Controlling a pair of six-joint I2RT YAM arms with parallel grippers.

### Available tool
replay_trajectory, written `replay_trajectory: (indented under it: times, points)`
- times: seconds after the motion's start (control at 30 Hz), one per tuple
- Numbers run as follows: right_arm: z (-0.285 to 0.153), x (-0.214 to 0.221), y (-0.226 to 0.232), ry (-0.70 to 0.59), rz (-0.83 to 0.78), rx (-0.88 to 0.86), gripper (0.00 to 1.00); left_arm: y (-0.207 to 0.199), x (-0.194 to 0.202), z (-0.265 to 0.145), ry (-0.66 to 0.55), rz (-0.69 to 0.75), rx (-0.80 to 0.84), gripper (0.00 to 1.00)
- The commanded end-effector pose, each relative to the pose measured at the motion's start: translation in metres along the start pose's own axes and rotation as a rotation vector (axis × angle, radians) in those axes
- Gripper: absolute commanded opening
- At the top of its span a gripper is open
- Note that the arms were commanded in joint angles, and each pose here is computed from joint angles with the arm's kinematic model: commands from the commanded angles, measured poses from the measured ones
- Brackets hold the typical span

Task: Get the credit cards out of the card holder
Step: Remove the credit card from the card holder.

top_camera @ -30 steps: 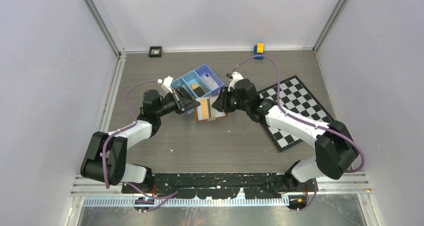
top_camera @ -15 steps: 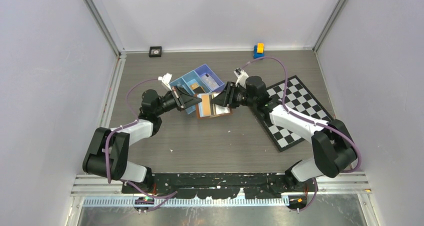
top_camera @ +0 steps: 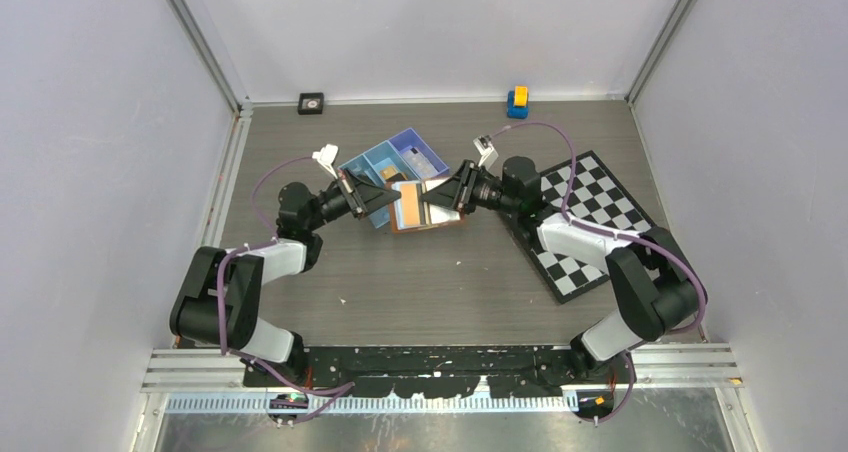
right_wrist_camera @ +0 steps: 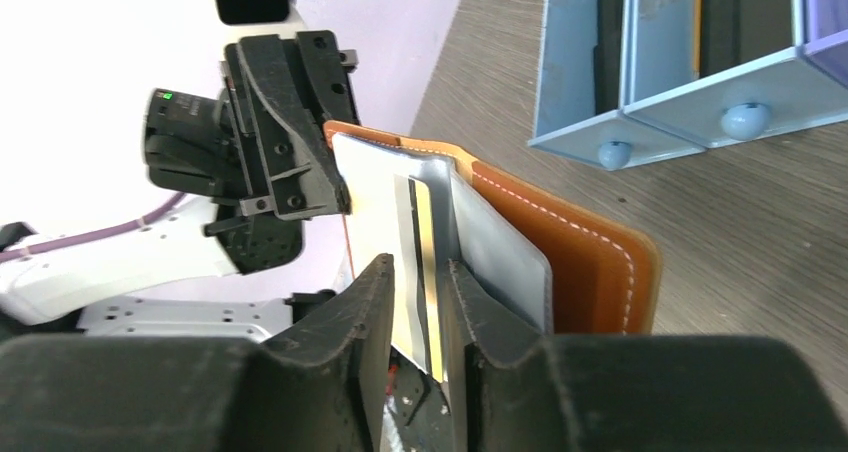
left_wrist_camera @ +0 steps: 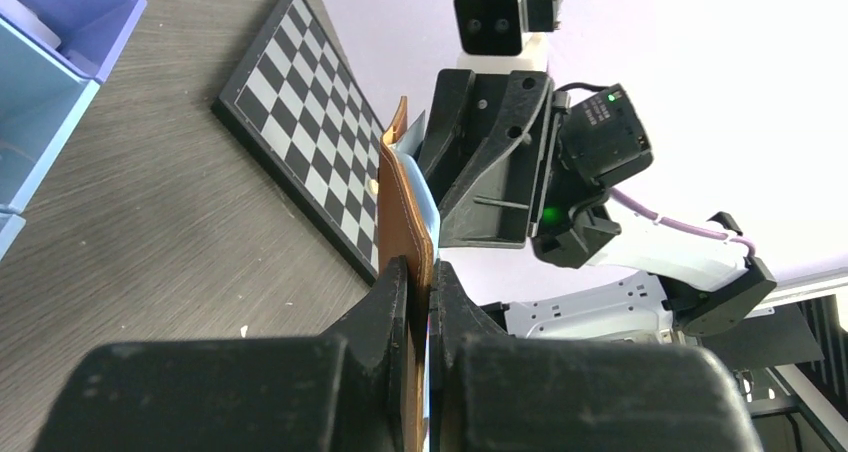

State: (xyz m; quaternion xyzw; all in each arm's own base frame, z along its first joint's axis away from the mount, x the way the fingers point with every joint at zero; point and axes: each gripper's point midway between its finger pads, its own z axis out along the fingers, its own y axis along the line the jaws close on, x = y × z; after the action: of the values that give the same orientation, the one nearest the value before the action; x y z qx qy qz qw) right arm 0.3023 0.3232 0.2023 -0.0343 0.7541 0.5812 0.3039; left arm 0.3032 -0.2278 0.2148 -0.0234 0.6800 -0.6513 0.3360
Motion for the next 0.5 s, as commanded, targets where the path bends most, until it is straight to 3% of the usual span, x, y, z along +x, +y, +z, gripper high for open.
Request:
replay_trajectory:
  times: [0.0, 0.23, 0.47]
  points:
    - [-0.0067, -0.0076, 0.0373, -0.027, 0.022, -0.199, 0.26, -0.0200, -0.0032, -0.0011, -0.003, 0.051, 0.091, 0.00]
    - [-0.0106, -0.0105, 0.0445, -0.036, 0.019, -0.244, 0.19, -0.0143, -0.0033, -0.0010, -0.006, 0.042, 0.083, 0.00]
    - [-0.0064, -0.0070, 0.0431, -0.018, 0.023, -0.248, 0.21, -0.0135, -0.0023, -0.0007, -0.003, 0.040, 0.085, 0.00]
